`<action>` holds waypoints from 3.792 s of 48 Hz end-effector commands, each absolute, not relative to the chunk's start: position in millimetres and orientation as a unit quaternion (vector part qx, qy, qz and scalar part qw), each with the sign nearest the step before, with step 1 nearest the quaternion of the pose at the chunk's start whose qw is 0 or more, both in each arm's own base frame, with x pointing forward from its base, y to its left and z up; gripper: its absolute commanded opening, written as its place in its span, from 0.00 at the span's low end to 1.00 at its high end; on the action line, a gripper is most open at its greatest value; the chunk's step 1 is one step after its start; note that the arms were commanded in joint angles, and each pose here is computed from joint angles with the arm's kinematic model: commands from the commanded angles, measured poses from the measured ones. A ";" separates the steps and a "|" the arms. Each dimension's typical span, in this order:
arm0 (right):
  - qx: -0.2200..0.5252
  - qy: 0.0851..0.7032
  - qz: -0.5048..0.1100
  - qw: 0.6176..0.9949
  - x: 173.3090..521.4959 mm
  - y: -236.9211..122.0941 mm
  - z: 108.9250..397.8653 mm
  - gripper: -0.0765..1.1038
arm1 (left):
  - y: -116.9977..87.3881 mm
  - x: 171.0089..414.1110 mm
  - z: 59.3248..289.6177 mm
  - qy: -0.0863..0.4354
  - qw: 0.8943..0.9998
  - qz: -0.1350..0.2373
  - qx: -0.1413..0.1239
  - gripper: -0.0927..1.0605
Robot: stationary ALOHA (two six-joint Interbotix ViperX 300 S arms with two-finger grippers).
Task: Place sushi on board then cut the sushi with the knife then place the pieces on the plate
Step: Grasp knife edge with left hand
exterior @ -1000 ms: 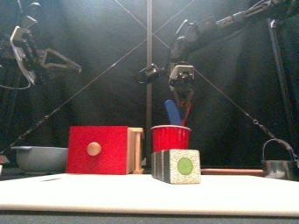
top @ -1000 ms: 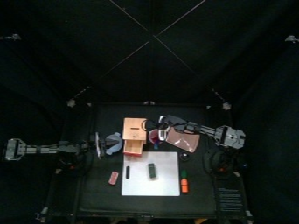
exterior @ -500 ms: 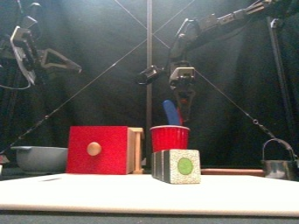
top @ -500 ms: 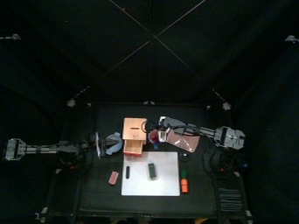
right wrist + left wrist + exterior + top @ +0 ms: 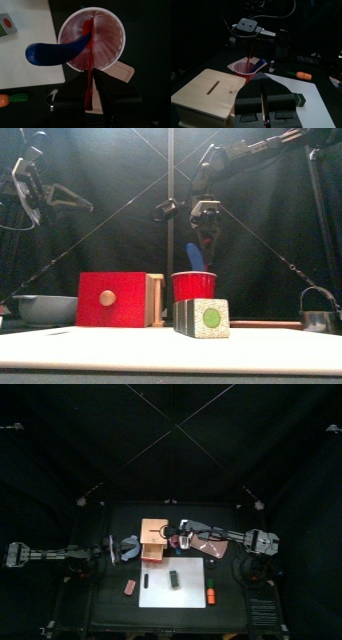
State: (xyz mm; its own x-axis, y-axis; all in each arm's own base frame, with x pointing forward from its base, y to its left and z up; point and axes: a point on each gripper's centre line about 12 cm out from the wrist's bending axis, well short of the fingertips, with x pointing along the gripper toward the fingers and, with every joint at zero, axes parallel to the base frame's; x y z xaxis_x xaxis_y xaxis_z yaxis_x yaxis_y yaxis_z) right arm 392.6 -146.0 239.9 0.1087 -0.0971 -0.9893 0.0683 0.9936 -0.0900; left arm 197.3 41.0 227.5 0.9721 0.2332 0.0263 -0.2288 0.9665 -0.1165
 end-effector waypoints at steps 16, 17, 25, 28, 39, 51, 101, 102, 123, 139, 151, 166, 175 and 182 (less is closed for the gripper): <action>-0.018 0.646 -0.065 0.760 394.7 -149.1 258.0 0.44 | 42.2 199.5 233.9 -0.031 0.991 0.118 -0.056 0.13; -0.018 0.647 -0.066 0.760 394.6 -149.2 258.0 0.44 | 42.1 199.5 233.7 -0.030 0.991 0.118 -0.056 0.13; -0.023 0.639 -0.072 0.765 394.3 -150.9 266.1 0.45 | 42.2 199.5 233.9 -0.031 0.991 0.118 -0.057 0.13; -0.025 0.629 -0.079 0.773 392.3 -151.6 277.5 0.45 | 42.2 199.7 234.5 -0.032 0.991 0.118 -0.057 0.13; -0.030 0.594 -0.093 0.798 380.7 -146.3 313.8 0.45 | 42.2 199.9 235.0 -0.032 0.991 0.118 -0.057 0.13; -0.035 0.545 -0.106 0.831 360.5 -138.2 352.2 0.45 | 42.5 201.8 240.3 -0.039 0.991 0.118 -0.053 0.13; 0.080 0.159 -0.064 0.982 261.0 -34.2 303.7 0.45 | 33.4 245.0 276.4 -0.031 0.997 0.073 -0.013 0.47; 0.079 0.156 -0.059 0.983 260.6 -30.7 300.6 0.45 | 32.3 246.8 276.3 -0.029 0.997 0.069 -0.011 0.50; 0.066 0.149 -0.029 0.986 277.6 -9.3 274.3 0.45 | 5.3 290.8 264.3 0.014 0.999 0.019 -0.030 0.93; 0.064 0.149 -0.033 0.986 285.3 -10.1 269.8 0.45 | -5.3 321.7 228.5 0.077 0.996 0.013 -0.044 0.93; 0.064 0.145 -0.032 0.987 288.1 -9.0 269.5 0.45 | -3.5 343.9 215.7 0.097 0.994 0.018 -0.041 0.92; 0.063 0.156 -0.032 0.985 293.0 -8.1 261.3 0.45 | -3.7 354.0 215.7 0.095 0.994 0.018 -0.041 0.91; 0.063 0.158 -0.032 0.985 295.3 -7.9 259.6 0.45 | -3.6 352.6 210.8 0.101 0.994 0.018 -0.041 0.91; 0.063 0.155 -0.032 0.985 295.8 -7.9 260.9 0.45 | -3.7 352.9 207.7 0.108 0.993 0.018 -0.042 0.88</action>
